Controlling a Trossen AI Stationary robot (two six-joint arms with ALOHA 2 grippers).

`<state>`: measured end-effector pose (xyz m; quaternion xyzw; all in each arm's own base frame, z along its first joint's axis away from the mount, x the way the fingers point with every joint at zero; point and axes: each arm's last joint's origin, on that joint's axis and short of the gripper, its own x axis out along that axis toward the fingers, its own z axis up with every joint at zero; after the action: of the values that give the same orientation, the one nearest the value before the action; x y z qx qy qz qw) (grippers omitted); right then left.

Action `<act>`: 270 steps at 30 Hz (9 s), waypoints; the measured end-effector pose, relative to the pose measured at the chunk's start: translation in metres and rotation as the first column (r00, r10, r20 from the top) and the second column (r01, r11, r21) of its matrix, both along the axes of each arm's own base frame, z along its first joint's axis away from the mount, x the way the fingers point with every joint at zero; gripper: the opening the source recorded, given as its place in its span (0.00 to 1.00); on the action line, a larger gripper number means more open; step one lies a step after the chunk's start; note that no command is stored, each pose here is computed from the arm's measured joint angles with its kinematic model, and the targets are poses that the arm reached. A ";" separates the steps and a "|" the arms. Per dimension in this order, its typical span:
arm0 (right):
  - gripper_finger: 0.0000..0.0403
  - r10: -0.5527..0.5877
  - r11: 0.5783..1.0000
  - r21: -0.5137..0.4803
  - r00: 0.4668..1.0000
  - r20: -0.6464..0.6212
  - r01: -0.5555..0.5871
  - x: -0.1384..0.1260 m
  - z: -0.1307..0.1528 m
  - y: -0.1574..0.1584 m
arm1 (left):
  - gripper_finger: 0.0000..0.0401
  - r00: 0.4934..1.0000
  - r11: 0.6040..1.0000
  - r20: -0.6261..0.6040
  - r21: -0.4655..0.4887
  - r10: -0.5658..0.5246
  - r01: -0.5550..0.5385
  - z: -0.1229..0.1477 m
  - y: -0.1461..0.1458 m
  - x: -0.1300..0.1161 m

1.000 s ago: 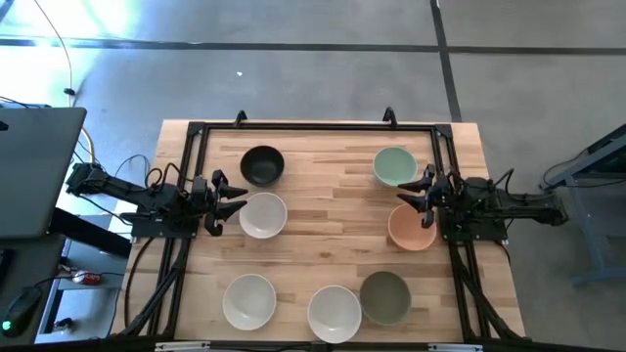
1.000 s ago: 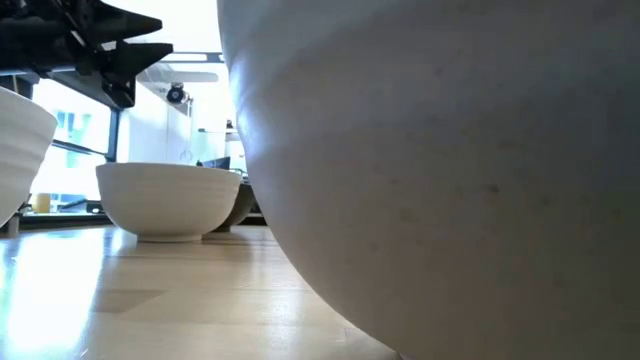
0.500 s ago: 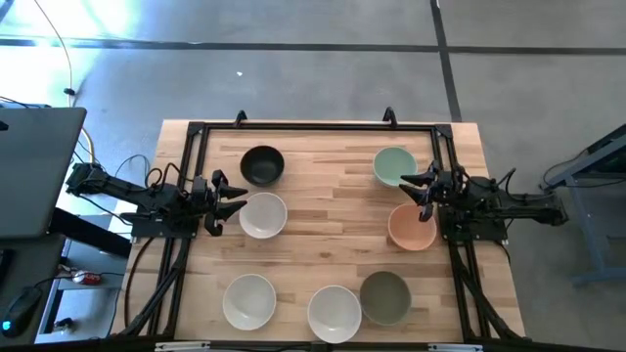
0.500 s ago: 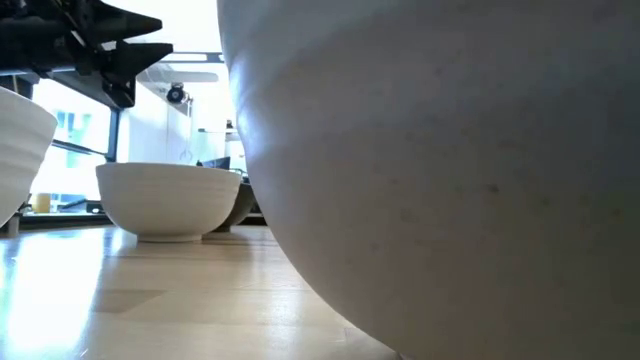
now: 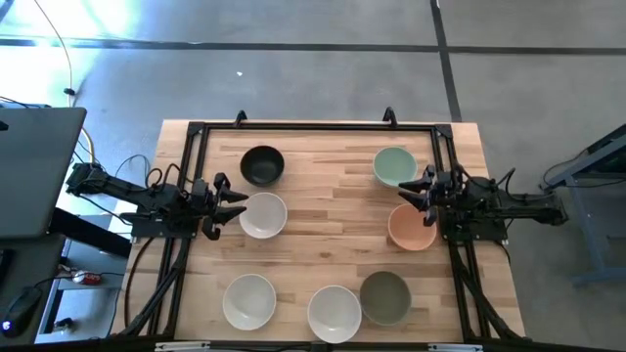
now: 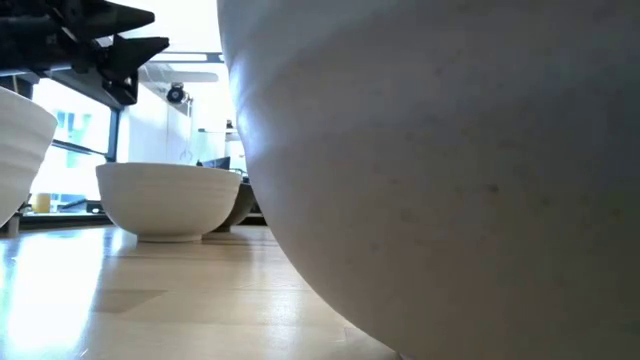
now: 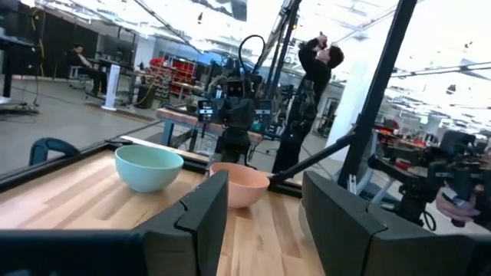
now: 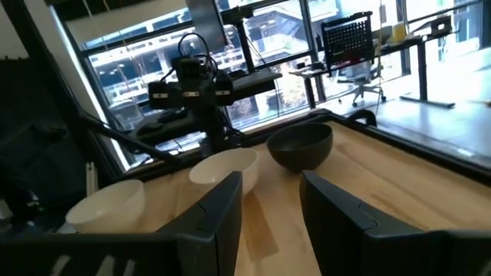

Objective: Nest bowls inside each other
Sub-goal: Stack the black bowl on the top left white bowl

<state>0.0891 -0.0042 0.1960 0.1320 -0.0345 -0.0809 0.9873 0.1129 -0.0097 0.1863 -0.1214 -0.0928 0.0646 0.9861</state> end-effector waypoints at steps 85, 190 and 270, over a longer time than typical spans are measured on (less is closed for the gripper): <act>0.31 0.050 0.994 -0.086 0.972 -0.230 -0.071 0.060 0.160 0.002 | 0.46 0.453 0.741 -0.754 0.066 0.476 -0.668 0.065 0.053 -0.004; 0.31 0.031 0.994 -0.097 0.965 -0.260 -0.058 0.059 0.157 0.002 | 0.00 0.409 0.679 -0.901 -0.209 0.146 -0.704 0.106 0.191 0.047; 0.31 0.027 0.998 -0.048 0.972 -0.235 -0.039 0.059 0.159 0.002 | 0.00 0.141 0.819 -0.980 -0.195 -0.140 -0.540 0.042 0.073 0.089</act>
<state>0.1483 -0.0026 0.3552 0.0960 0.0821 -0.0786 0.9889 0.2017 0.0633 0.2284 -0.2934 0.5653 0.2875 0.7153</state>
